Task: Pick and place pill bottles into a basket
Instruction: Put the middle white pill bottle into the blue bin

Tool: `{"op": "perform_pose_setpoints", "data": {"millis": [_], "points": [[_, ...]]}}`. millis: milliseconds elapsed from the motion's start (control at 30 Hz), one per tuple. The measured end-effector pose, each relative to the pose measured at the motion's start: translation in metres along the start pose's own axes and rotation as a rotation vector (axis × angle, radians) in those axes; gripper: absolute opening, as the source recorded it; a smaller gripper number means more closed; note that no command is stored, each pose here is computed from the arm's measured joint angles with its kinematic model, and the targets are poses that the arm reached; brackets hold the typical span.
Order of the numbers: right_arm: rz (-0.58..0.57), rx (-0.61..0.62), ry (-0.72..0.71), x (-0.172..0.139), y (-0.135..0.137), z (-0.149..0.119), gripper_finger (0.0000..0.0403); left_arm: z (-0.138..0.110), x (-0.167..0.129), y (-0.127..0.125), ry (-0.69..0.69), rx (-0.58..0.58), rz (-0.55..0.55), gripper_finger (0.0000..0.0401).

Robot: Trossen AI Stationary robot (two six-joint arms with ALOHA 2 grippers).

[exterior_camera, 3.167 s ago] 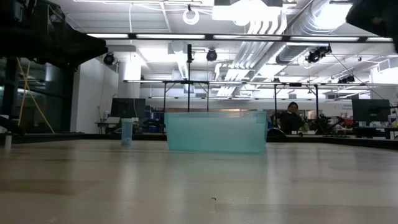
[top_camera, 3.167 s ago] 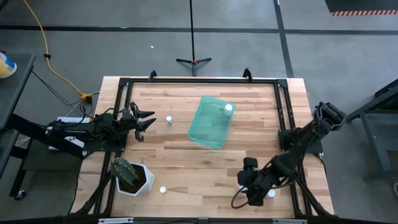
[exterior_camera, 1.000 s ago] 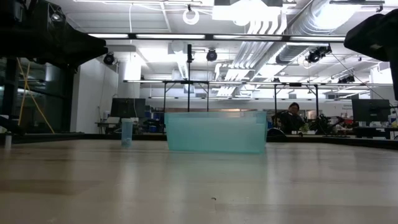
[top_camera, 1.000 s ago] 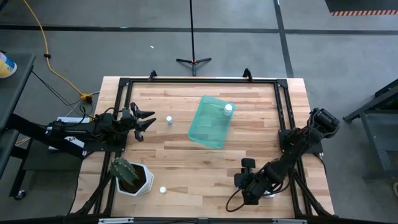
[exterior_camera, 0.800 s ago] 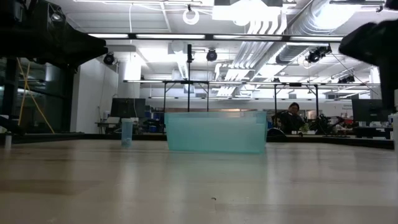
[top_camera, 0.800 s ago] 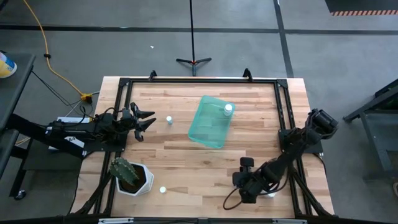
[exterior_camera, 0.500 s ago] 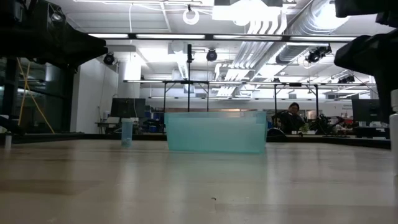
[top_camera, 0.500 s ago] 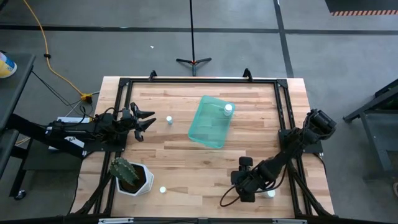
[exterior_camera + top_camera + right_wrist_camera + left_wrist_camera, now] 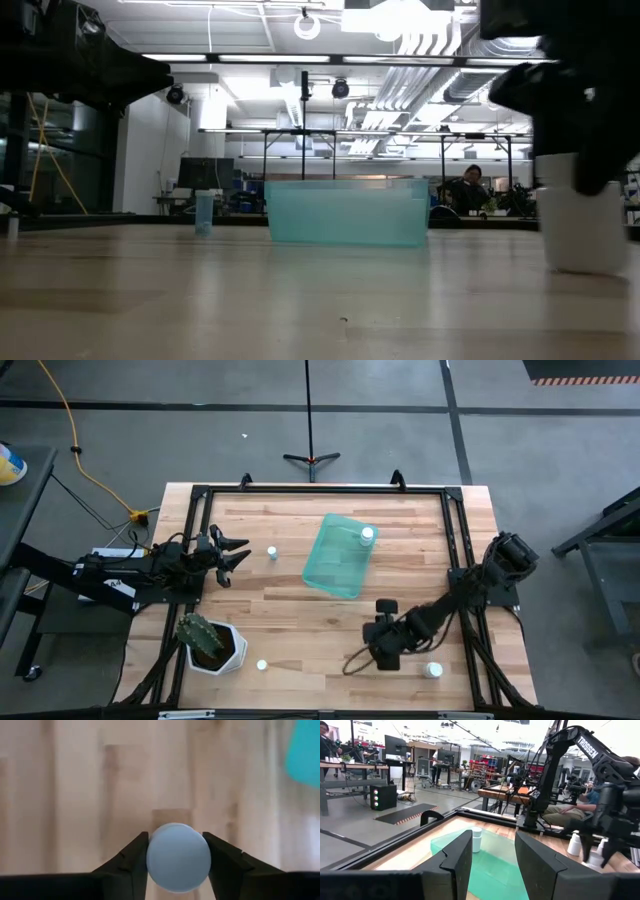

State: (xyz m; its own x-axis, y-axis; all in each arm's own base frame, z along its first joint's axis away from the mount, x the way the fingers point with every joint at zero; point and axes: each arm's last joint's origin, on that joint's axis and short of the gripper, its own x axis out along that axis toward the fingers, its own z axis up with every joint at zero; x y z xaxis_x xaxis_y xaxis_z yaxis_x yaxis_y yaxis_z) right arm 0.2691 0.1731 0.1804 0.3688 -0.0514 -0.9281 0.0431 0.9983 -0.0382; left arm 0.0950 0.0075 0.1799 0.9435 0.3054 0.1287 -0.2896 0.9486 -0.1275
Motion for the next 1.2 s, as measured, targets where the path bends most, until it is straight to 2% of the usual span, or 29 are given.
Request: {"op": "perform_pose_setpoints", "data": {"millis": [167,367,667,833,1067,1200], "points": [[-0.018,-0.089,-0.001,-0.001,-0.019,0.010,0.0161,0.000,0.000,0.000,0.000,0.000,0.000,0.0184],[-0.032,-0.147,-0.019,-0.014,-0.051,0.024,0.0148,0.000,0.000,0.000,0.001,0.000,-0.003,0.0184],[-0.183,-0.196,-0.118,-0.042,-0.100,0.037,0.0161,0.000,0.000,0.000,0.001,0.000,-0.006,0.0184],[-0.227,-0.200,-0.148,-0.047,-0.135,0.047,0.0149,0.000,0.000,0.000,0.001,0.000,-0.006,0.0184],[-0.184,-0.170,-0.214,-0.043,-0.187,0.062,0.0165,0.000,0.000,0.000,0.002,0.001,-0.007,0.0184],[-0.169,-0.119,-0.205,-0.041,-0.214,0.060,0.0158,0.000,0.000,0.000,0.002,0.001,-0.007,0.0184]]}}
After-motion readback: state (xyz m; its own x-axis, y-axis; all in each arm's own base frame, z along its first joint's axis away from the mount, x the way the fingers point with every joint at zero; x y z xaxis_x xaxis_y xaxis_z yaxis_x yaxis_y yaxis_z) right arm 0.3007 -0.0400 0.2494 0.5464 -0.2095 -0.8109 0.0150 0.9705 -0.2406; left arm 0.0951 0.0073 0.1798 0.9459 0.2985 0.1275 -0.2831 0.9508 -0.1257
